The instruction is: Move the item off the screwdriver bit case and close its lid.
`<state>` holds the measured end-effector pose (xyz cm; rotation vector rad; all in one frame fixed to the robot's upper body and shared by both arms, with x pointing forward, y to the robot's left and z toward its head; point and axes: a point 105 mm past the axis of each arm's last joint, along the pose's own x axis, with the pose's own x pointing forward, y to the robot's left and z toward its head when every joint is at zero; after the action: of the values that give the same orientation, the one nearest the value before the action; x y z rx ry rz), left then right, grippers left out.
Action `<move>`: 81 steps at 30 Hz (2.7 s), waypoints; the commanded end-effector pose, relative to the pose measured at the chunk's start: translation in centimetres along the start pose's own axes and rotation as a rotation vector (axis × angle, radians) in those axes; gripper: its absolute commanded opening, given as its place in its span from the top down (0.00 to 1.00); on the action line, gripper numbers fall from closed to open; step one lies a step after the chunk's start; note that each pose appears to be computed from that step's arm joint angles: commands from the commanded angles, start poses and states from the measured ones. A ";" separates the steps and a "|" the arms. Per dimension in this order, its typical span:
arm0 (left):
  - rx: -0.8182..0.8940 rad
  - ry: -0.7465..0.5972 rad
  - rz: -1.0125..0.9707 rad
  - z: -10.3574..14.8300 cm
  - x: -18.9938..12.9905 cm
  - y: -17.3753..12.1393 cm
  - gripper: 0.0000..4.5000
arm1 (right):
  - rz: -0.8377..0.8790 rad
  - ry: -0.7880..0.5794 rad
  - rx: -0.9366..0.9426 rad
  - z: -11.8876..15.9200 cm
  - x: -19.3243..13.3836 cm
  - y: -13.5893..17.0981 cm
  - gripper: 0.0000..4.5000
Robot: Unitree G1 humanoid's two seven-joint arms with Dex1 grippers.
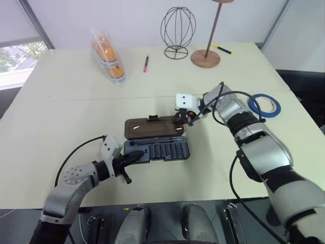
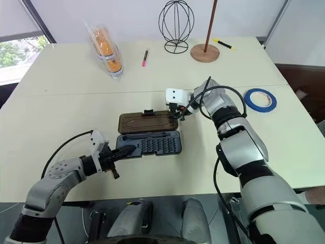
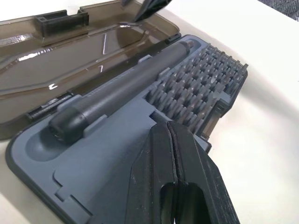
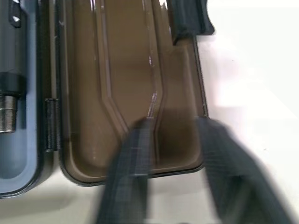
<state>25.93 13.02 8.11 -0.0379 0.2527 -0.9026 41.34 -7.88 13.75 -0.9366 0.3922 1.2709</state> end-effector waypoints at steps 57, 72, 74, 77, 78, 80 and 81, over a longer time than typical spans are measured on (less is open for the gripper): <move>-0.002 0.036 0.050 -0.8 -0.4 0.6 1.00 | -0.360 -0.044 -0.302 2.4 -2.1 -3.9 0.98; 0.038 0.044 -0.025 0.0 1.5 1.8 1.00 | -0.470 -0.101 -0.341 3.5 -7.1 -1.9 0.98; 0.040 0.044 -0.028 0.1 1.5 1.9 1.00 | -0.480 -0.111 -0.332 3.9 -7.5 -1.3 0.98; 0.043 0.045 -0.031 0.2 1.5 2.1 1.00 | -0.463 -0.139 -0.278 4.1 -7.1 -0.5 0.98; 0.044 0.045 -0.031 0.2 1.5 2.2 1.00 | -0.458 -0.143 -0.261 4.1 -6.8 -0.3 0.98; 0.042 0.045 -0.034 0.3 1.5 2.2 1.00 | -0.436 -0.145 -0.241 4.1 -6.1 -0.3 0.98; 0.039 0.045 -0.037 0.3 1.4 2.2 1.00 | -0.423 -0.152 -0.229 4.5 -5.7 -0.5 0.98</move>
<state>28.47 12.45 8.50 0.0000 0.2400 -0.9713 39.04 -9.02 19.36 -1.0588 -0.0356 0.9874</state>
